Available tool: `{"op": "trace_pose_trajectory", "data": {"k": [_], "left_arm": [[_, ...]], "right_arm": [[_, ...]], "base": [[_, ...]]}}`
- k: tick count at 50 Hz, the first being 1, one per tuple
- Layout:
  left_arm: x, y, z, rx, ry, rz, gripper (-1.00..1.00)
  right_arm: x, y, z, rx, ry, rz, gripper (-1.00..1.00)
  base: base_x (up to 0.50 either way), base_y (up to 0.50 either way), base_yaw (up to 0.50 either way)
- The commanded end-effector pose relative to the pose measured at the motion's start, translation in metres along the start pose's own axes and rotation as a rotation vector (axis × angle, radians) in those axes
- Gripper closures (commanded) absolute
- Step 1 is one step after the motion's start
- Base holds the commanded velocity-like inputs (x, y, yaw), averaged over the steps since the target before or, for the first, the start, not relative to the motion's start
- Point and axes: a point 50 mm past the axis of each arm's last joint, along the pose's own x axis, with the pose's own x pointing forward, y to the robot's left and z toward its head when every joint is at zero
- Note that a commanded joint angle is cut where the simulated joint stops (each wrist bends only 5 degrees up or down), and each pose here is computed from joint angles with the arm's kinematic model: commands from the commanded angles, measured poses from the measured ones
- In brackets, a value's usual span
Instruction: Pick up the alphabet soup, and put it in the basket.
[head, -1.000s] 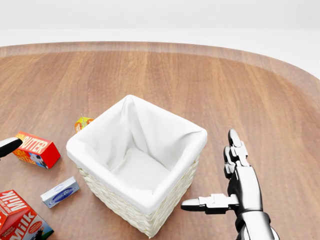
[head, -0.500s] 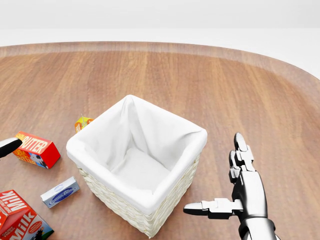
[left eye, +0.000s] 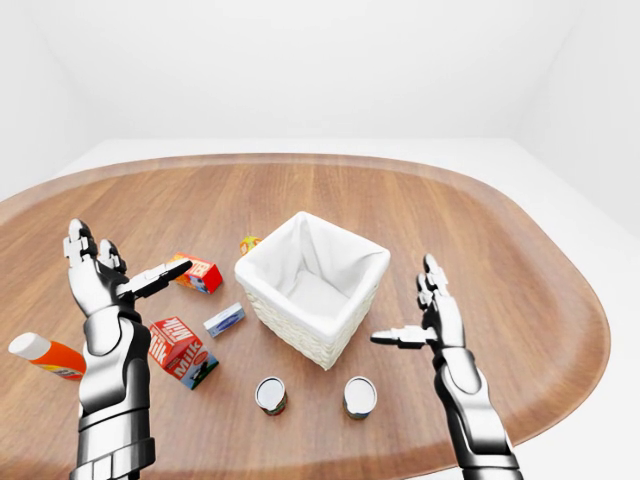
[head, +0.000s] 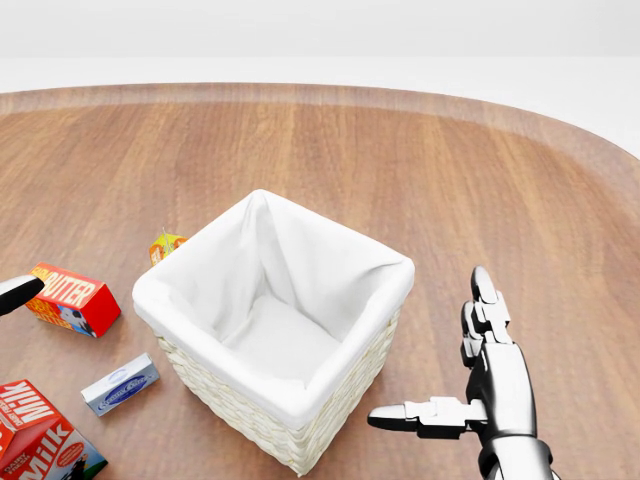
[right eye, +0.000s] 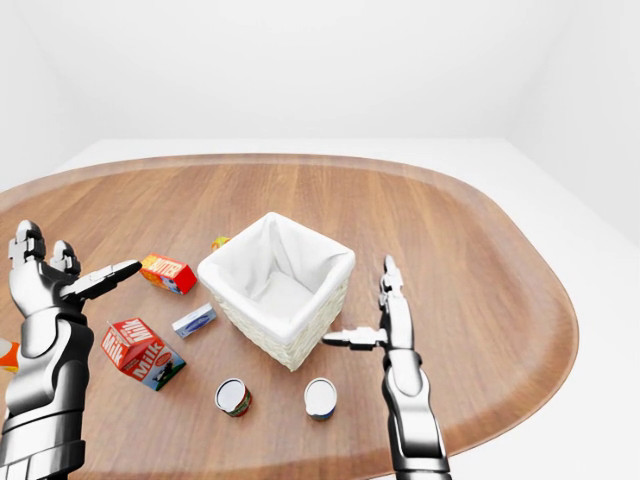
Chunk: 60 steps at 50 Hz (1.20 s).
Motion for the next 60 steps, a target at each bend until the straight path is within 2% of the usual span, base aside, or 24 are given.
{"op": "trace_pose_trajectory", "data": {"k": [1,12,17,20,22,27,37,60], "left_arm": [[0.000,0.000,0.000,0.000,0.001,0.002,-1.00],[0.001,0.000,-0.001,0.003,0.001,0.006,-1.00],[0.001,0.000,0.000,0.005,0.000,0.006,-1.00],[0.000,0.000,-0.001,0.005,-0.001,0.005,-1.00],[0.000,0.000,0.000,0.005,-0.001,0.005,-1.00],[0.000,0.000,-0.001,0.006,-0.002,0.004,-1.00],[0.000,0.000,-0.001,0.011,-0.003,0.005,-1.00],[0.000,0.000,0.000,0.011,-0.001,0.007,-1.00]], "right_arm": [[-0.002,-0.001,-0.001,-0.007,0.012,0.004,-1.00],[-0.017,-0.009,-0.009,-0.040,0.050,0.018,-1.00],[-0.028,-0.015,-0.002,-0.044,0.025,0.023,-1.00],[-0.033,-0.017,-0.005,-0.050,0.039,0.025,-1.00],[-0.038,-0.014,-0.008,-0.051,0.055,0.066,-1.00],[-0.043,-0.016,-0.020,-0.084,0.105,0.054,-1.00],[-0.055,-0.017,-0.025,-0.109,0.113,0.066,-1.00],[-0.067,-0.013,-0.048,-0.135,0.172,0.125,-1.00]], "base": [[0.00,0.00,0.00],[0.00,0.00,0.00],[0.00,0.00,0.00],[0.00,0.00,0.00],[0.00,0.00,0.00],[0.00,0.00,0.00],[0.00,0.00,0.00],[0.00,0.00,0.00]]}}
